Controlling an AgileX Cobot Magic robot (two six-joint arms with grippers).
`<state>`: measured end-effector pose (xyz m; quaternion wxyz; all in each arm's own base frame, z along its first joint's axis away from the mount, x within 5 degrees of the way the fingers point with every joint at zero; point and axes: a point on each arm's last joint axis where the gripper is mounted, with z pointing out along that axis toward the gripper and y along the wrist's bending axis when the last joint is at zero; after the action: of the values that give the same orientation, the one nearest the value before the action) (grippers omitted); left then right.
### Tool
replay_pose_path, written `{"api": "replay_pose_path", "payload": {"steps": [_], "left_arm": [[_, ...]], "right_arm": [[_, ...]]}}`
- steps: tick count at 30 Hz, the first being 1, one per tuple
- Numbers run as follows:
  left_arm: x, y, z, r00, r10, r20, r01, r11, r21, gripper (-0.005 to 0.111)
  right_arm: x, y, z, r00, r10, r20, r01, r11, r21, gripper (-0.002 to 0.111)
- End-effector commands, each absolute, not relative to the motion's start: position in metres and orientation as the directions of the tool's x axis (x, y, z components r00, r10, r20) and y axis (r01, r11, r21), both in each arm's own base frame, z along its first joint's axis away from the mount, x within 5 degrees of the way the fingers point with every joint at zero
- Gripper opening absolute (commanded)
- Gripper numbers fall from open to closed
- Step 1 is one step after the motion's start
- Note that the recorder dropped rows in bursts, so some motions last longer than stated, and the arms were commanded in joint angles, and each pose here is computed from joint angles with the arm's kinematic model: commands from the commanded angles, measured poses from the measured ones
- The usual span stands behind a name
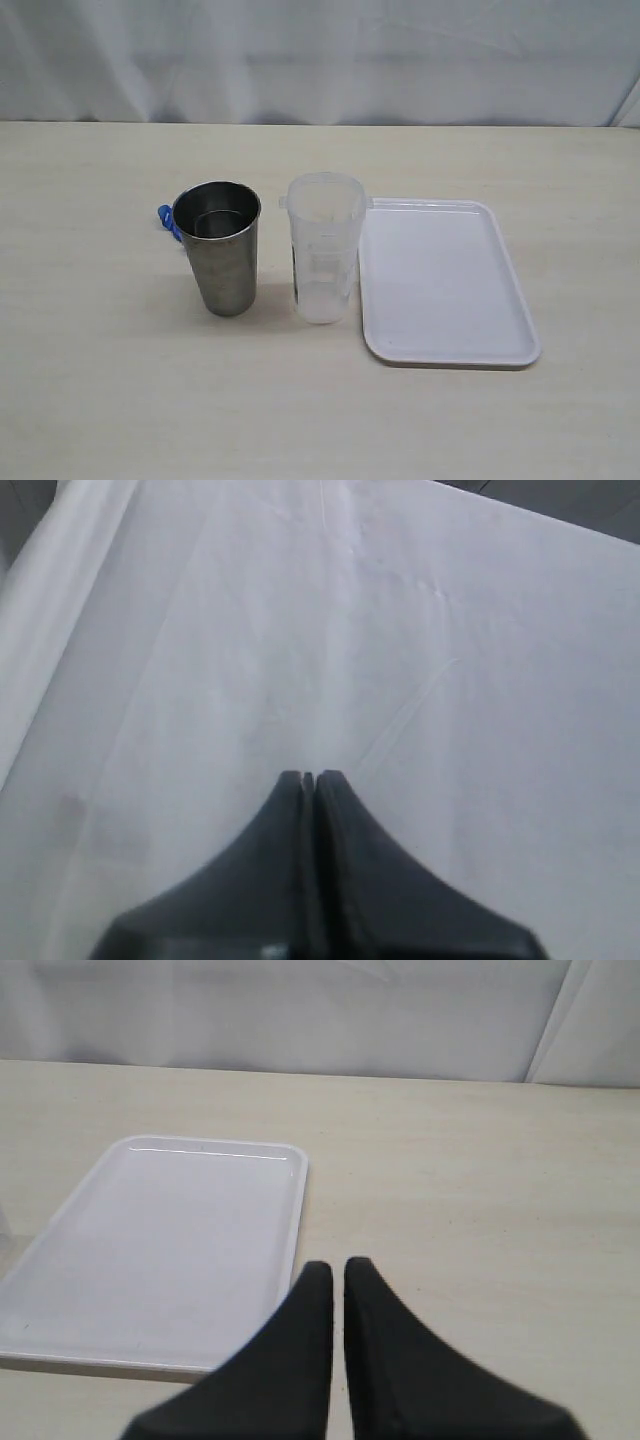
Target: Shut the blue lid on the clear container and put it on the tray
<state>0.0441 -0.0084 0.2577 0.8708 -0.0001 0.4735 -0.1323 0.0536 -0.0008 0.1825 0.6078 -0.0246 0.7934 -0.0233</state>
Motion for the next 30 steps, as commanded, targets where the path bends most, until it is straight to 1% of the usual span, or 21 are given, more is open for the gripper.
{"api": "replay_pose_path", "payload": {"steps": [1, 2, 4, 6, 7, 8, 10, 11, 13, 17, 21, 30], "left_arm": [[0.055, -0.014, 0.262, 0.532, -0.227, -0.816, 0.27, 0.958, -0.091, 0.006], [0.061, -0.017, 0.26, 0.503, -0.2, -0.841, 0.274, 0.96, -0.064, 0.012], [0.073, -0.022, 0.26, 0.446, -0.142, -0.884, 0.285, 0.958, -0.01, 0.029], [0.085, -0.026, 0.258, 0.383, -0.118, -0.916, 0.307, 0.952, 0.006, 0.052], [0.093, -0.028, 0.256, 0.348, -0.115, -0.931, 0.319, 0.948, 0.002, 0.07], [0.098, -0.03, 0.255, 0.328, -0.105, -0.939, 0.328, 0.945, 0.009, 0.08], [0.111, -0.033, 0.249, 0.254, -0.091, -0.963, 0.345, 0.938, 0.002, 0.098], [0.117, -0.035, 0.245, 0.207, -0.093, -0.974, 0.357, 0.934, -0.013, 0.103], [0.129, -0.037, 0.236, 0.133, -0.094, -0.987, 0.367, 0.93, -0.039, 0.105], [0.144, -0.042, 0.221, 0.06, -0.095, -0.994, 0.395, 0.917, -0.063, 0.105], [0.155, -0.051, 0.204, 0.025, -0.035, -0.999, 0.479, 0.878, -0.019, 0.105], [0.171, -0.061, 0.164, -0.071, 0.077, -0.994, 0.561, 0.827, 0.024, 0.105]], "right_arm": [[0.054, -0.001, 0.182, -0.253, -0.064, -0.965, -0.006, 0.998, -0.065, 0.004], [0.054, -0.001, 0.182, -0.253, -0.064, -0.965, -0.006, 0.998, -0.065, 0.004], [0.054, -0.001, 0.182, -0.253, -0.064, -0.965, -0.006, 0.998, -0.065, 0.004], [0.054, -0.001, 0.182, -0.253, -0.064, -0.965, -0.006, 0.998, -0.065, 0.004], [0.054, -0.001, 0.182, -0.253, -0.064, -0.965, -0.006, 0.998, -0.065, 0.004], [0.054, -0.001, 0.182, -0.253, -0.064, -0.965, -0.006, 0.998, -0.065, 0.004], [0.054, -0.001, 0.182, -0.253, -0.064, -0.965, -0.006, 0.998, -0.065, 0.004], [0.054, -0.001, 0.182, -0.253, -0.064, -0.965, -0.006, 0.998, -0.065, 0.004], [0.054, -0.001, 0.182, -0.253, -0.064, -0.965, -0.006, 0.998, -0.065, 0.004], [0.054, -0.001, 0.182, -0.253, -0.064, -0.965, -0.006, 0.998, -0.065, 0.004], [0.054, -0.001, 0.182, -0.253, -0.065, -0.965, -0.006, 0.998, -0.065, 0.004], [0.054, -0.001, 0.182, -0.253, -0.065, -0.965, -0.006, 0.998, -0.065, 0.004]]}}
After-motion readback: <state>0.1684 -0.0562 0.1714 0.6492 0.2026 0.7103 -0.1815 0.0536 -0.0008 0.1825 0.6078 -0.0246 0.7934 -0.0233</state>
